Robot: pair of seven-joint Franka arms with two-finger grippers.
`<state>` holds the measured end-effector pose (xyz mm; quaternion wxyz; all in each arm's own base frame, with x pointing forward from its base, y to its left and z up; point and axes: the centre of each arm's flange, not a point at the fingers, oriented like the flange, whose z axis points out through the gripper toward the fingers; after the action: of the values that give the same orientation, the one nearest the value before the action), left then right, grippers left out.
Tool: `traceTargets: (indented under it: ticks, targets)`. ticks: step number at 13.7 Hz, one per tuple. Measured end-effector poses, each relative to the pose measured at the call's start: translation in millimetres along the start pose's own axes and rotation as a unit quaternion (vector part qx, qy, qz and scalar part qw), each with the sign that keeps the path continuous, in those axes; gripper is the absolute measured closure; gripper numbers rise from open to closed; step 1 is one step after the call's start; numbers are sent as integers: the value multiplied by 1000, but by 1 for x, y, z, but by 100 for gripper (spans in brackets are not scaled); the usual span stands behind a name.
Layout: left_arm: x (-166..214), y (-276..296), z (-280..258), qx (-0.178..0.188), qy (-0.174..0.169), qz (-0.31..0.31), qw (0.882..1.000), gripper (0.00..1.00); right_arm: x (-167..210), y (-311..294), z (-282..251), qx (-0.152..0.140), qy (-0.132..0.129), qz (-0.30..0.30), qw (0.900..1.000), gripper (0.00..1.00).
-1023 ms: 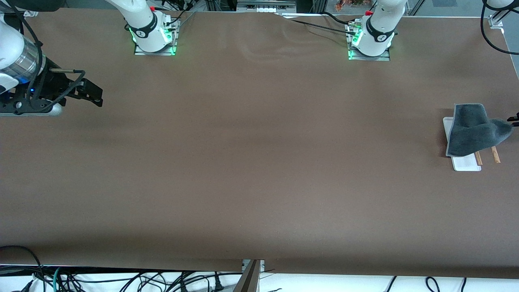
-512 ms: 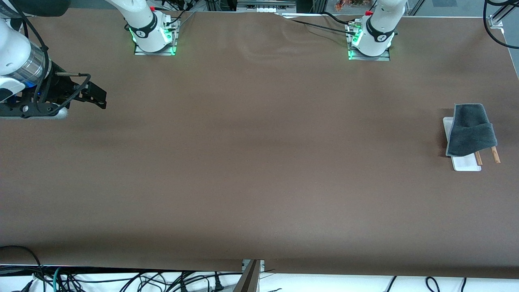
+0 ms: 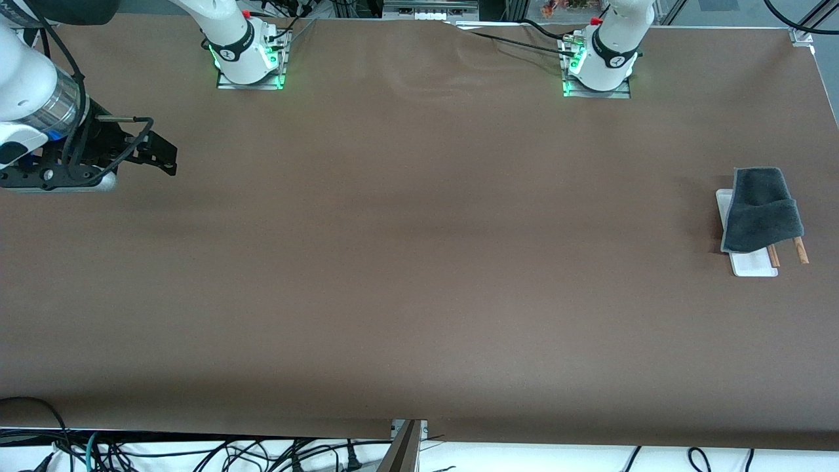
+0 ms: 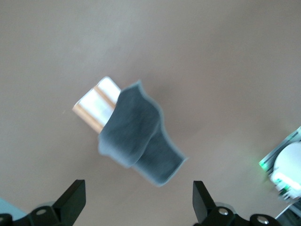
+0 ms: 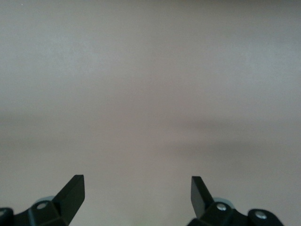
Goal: Pass towel and hang on rack
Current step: 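Lower the towel over the rack and open the left gripper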
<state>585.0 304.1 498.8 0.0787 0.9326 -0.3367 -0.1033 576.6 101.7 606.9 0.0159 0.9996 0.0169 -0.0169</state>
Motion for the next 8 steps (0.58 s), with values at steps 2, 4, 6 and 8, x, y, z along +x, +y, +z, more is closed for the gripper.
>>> traceTargets:
  ticks: [2,4,6,8]
  targets:
    - [58,45,-14,-8,-7,-23,1000,0,0,0,-1,1,4,0,1000,0]
    - [115,95,-24,-13,-8,-57,998,0,1,0,-2,1,6,0,1000,0]
    - [158,141,-31,-4,-9,-109,994,0,0,0,-3,1,7,0,1000,0]
    - [195,191,-36,17,-9,-164,986,0,0,0,-3,0,7,0,1000,0]
